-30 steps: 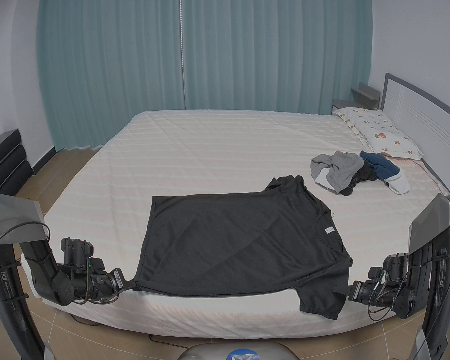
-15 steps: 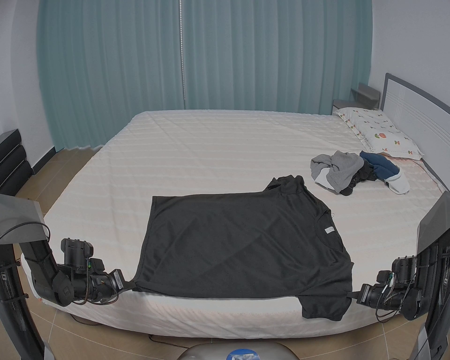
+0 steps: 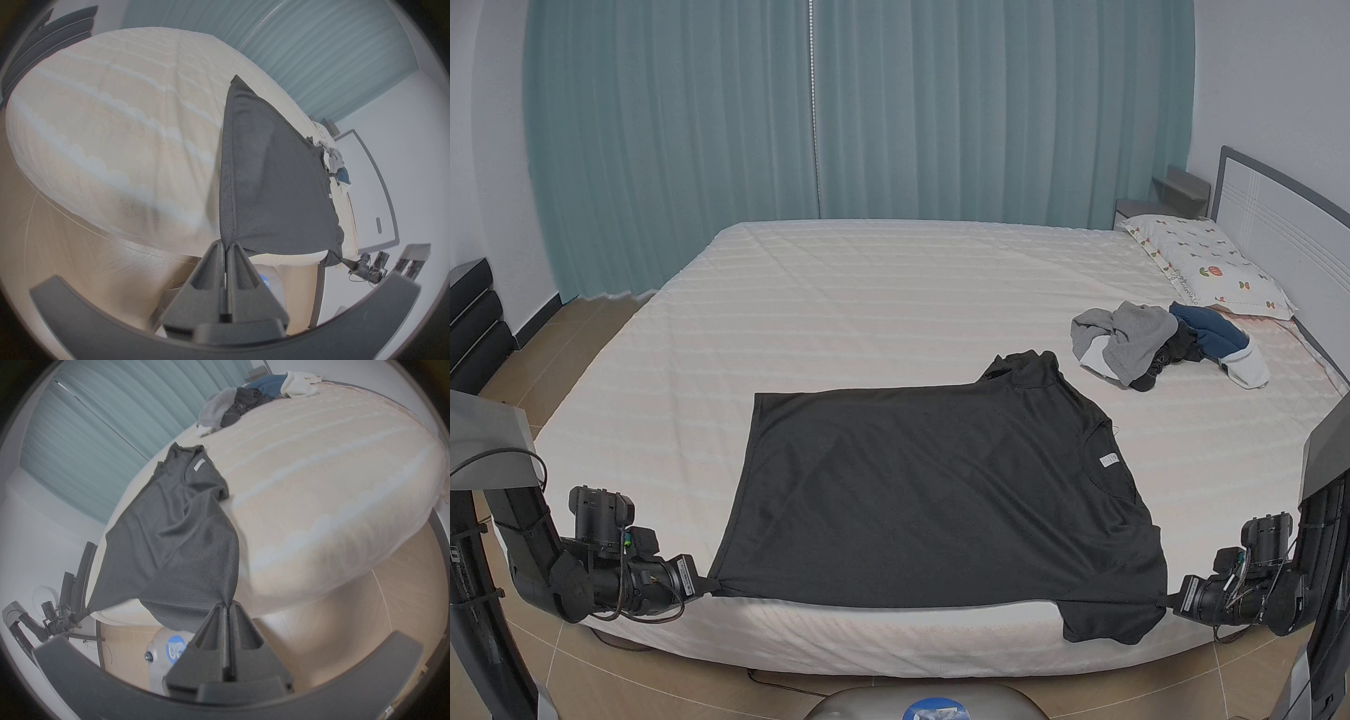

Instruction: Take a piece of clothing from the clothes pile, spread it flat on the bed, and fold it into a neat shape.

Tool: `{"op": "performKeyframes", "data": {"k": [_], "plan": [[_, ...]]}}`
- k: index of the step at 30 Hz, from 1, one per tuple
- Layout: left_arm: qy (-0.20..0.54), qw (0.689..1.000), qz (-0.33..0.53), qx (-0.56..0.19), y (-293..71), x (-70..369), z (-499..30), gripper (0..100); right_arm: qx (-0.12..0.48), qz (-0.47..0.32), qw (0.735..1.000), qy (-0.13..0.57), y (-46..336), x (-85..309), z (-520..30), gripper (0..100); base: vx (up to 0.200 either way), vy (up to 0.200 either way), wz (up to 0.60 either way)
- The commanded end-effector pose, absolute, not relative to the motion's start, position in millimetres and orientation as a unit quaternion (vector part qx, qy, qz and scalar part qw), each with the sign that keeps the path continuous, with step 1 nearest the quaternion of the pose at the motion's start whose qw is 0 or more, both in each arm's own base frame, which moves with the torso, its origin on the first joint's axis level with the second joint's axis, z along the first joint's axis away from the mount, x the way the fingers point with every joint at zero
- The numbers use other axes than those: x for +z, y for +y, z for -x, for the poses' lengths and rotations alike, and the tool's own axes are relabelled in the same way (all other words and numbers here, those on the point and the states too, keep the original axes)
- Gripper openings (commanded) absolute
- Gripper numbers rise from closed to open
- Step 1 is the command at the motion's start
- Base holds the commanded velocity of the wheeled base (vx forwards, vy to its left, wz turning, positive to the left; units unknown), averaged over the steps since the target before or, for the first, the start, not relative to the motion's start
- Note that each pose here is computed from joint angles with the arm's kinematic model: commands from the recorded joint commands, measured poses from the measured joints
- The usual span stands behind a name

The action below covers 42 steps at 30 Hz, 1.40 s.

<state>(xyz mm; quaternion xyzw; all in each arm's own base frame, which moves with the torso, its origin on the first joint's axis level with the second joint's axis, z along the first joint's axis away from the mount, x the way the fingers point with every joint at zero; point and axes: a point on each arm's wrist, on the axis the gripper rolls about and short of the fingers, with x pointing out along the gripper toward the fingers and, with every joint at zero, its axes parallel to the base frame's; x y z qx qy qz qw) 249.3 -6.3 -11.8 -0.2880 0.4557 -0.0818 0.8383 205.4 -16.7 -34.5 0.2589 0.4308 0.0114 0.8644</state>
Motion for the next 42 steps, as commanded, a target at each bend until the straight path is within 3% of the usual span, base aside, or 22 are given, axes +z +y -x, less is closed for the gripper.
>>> {"op": "performKeyframes", "data": {"k": [1,19,42], "plan": [[0.466,0.839,0.266,-0.089,-5.8,-13.5,-239.8,0,0.005,-0.242,0.862,0.446,-15.8,-21.1,-193.6,0,0.000,0.000,0.00],[0.480,0.855,0.177,-0.087,-3.6,-15.9,-219.9,0,-0.015,-0.213,0.847,0.487,-14.8,-4.7,-172.9,0,0.000,0.000,0.00],[0.518,0.848,0.075,-0.082,-10.3,-16.2,-186.5,0,-0.027,-0.173,0.831,0.528,-13.4,7.0,-150.9,0,0.000,0.000,0.00]]}}
